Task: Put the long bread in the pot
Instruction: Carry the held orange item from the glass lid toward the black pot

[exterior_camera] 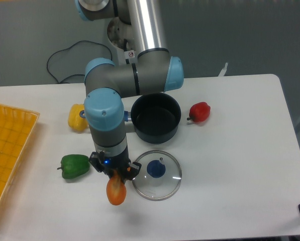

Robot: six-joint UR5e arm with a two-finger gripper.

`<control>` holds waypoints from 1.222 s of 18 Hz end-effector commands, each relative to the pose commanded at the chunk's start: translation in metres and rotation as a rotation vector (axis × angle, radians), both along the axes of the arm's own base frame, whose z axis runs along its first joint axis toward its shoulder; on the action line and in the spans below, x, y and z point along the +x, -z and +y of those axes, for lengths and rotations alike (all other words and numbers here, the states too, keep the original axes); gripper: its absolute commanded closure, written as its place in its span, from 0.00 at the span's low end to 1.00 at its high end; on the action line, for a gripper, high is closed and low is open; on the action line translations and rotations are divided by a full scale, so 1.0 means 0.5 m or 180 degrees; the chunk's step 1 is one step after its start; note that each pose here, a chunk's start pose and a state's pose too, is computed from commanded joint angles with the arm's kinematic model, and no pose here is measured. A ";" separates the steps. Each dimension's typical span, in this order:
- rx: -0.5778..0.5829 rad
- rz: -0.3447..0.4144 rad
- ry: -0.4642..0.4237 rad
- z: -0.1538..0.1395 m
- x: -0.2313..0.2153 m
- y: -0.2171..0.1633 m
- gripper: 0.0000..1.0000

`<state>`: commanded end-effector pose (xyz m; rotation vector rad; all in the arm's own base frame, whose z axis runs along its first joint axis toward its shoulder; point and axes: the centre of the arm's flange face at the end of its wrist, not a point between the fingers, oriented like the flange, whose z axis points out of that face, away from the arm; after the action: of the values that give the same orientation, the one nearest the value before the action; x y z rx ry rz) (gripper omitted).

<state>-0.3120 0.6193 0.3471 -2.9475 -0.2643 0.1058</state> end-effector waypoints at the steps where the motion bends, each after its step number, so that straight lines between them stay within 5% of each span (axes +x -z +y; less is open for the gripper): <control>1: 0.0001 0.0007 0.0004 0.000 0.002 -0.002 0.60; 22: 0.0372 -0.0054 -0.0086 -0.095 -0.071 -0.113 0.60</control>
<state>-0.3477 0.5718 0.4036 -2.8306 -0.3023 0.0665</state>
